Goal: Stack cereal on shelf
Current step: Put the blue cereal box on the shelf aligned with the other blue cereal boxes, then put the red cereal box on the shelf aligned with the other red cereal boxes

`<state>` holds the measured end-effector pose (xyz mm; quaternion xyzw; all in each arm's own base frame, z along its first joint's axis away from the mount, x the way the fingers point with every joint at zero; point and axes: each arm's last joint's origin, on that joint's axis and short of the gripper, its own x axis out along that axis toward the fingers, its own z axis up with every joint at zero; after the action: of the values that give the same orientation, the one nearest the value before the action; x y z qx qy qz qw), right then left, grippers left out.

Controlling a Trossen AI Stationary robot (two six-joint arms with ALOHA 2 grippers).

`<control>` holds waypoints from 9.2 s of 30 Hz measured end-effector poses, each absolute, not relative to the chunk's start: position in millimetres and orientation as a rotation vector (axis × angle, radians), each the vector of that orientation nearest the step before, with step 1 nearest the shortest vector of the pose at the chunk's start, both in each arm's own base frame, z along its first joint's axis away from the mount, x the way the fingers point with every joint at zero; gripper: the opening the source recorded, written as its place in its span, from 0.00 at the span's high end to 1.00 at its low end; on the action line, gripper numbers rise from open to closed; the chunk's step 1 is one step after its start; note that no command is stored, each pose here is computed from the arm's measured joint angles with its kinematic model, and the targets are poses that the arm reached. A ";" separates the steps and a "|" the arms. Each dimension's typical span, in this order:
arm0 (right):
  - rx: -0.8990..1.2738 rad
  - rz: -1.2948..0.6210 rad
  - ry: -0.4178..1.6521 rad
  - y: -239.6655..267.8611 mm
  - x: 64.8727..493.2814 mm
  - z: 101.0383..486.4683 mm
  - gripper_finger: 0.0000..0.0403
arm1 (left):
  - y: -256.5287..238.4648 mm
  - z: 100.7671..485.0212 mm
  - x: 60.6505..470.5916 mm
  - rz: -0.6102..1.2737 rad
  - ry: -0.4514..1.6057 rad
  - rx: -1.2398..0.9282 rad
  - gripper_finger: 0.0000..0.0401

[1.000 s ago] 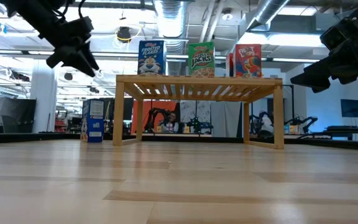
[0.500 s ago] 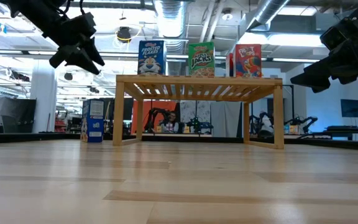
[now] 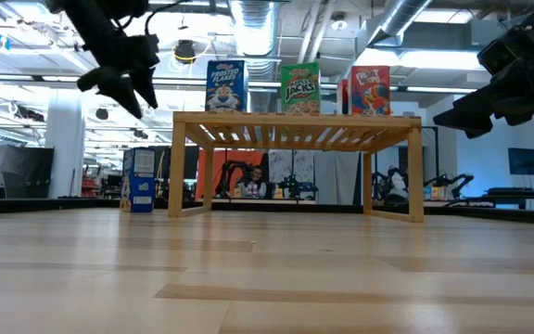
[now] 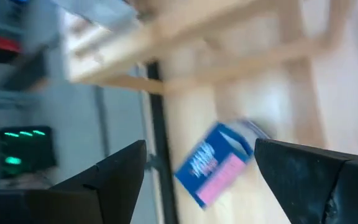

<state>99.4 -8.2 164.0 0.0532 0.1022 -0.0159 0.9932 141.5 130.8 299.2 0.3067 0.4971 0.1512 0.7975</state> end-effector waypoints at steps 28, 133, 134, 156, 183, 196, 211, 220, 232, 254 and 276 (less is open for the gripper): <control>0.106 -0.034 0.205 -8.3 99.4 164.0 0.35 | 177.4 292.3 130.7 0.169 1.179 0.482 0.13; 0.106 -0.034 0.205 -8.3 99.4 163.9 0.35 | 184.9 275.9 124.7 0.440 1.208 -0.078 0.44; 0.106 -0.034 0.205 -8.3 99.4 163.9 0.35 | 180.8 280.2 122.1 0.453 1.195 -0.080 0.44; 0.106 -0.034 0.205 -8.3 99.4 163.9 0.35 | 100.4 384.7 115.2 0.640 0.880 0.084 0.44; 0.106 -0.034 0.205 -8.3 99.4 164.0 0.35 | 93.5 427.6 254.2 0.504 1.046 0.043 0.44; 0.106 -0.034 0.205 -8.3 99.4 164.0 0.35 | 100.5 415.9 291.0 0.494 1.106 -0.039 0.44; 0.106 -0.034 0.205 -8.3 99.4 164.0 0.35 | 102.2 407.2 294.0 0.515 1.170 -0.033 0.44; 0.106 -0.034 0.205 -8.3 99.4 163.9 0.35 | 103.1 405.3 296.9 0.509 1.171 -0.029 0.41; 0.106 -0.034 0.205 -8.3 99.4 163.9 0.35 | 103.2 405.3 296.7 0.497 1.183 0.006 0.20; 0.106 -0.034 0.205 -8.3 99.4 163.9 0.35 | 52.7 443.7 216.6 0.505 1.035 0.066 0.15; 0.106 -0.034 0.205 -8.3 99.4 164.0 0.35 | -57.9 366.0 202.6 0.122 1.181 0.227 0.01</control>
<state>99.4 -8.3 164.0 0.0530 0.1022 -0.0169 0.9932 202.6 -57.9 366.0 0.1066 0.5553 0.0572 0.8228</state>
